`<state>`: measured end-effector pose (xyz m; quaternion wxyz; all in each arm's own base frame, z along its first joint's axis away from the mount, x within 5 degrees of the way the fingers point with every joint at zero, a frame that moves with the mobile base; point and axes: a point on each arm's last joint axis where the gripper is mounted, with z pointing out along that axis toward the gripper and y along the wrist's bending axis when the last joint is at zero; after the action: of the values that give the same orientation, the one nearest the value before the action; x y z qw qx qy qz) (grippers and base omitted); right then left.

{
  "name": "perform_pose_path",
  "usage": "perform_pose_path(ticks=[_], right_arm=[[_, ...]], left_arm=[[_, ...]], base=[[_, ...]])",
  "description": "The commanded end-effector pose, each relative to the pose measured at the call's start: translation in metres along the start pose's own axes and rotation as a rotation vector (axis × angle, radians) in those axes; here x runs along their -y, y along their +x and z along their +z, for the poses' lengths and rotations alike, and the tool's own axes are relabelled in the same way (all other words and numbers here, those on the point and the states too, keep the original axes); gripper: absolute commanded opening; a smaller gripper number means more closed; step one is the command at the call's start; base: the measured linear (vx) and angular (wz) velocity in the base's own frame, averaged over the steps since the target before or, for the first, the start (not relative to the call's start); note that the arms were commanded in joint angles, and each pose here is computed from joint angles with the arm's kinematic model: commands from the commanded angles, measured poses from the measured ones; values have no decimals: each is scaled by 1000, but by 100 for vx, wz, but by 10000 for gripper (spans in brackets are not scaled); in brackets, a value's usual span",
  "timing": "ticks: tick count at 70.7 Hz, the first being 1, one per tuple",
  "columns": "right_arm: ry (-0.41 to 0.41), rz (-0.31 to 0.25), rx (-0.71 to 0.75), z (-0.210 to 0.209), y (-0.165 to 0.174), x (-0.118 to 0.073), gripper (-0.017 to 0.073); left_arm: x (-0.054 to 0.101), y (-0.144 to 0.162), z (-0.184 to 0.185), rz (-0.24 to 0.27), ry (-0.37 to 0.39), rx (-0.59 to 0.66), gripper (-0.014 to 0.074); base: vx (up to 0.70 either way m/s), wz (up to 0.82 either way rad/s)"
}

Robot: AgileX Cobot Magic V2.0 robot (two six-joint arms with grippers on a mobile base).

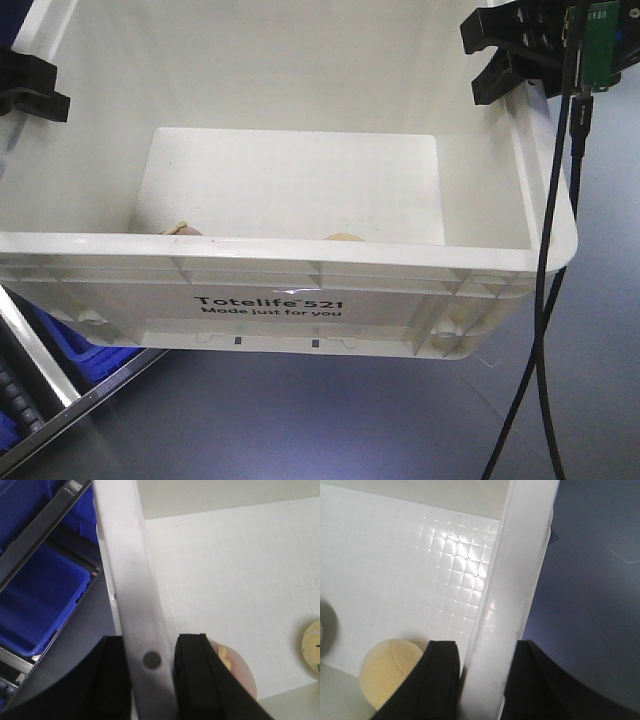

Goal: Place moving items into box and shelve
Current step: 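Keep gripping the crate rims as the base drives alongside the blue-bin shelf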

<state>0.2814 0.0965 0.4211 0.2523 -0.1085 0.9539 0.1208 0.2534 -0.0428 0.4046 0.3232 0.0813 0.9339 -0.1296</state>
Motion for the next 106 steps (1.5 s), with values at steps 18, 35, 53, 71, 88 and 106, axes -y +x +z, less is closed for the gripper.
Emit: perform_pose_path(ticks=[18, 35, 53, 71, 88, 106], right_arm=[[-26, -41, 113, -31, -1, -6, -12], [-26, -41, 113, -31, -1, -6, -12], [-27, -41, 113, -31, -1, -6, -12], [-27, -41, 113, -31, -1, -6, -12], [-27, -41, 113, -31, -1, -6, -12], [-27, -41, 113, -31, -1, -6, -12]], left_arm=[[10, -12, -25, 20, 30, 179, -17], [10, -12, -25, 20, 30, 179, -17], [10, -12, -25, 20, 30, 179, -17], [10, -12, -25, 20, 30, 179, -17], [10, -12, -25, 20, 30, 179, -17], [10, -12, -25, 20, 30, 179, -17]], base=[[-3, 24], [-6, 34], [-8, 48], [-7, 44], [-3, 31], [-1, 34]])
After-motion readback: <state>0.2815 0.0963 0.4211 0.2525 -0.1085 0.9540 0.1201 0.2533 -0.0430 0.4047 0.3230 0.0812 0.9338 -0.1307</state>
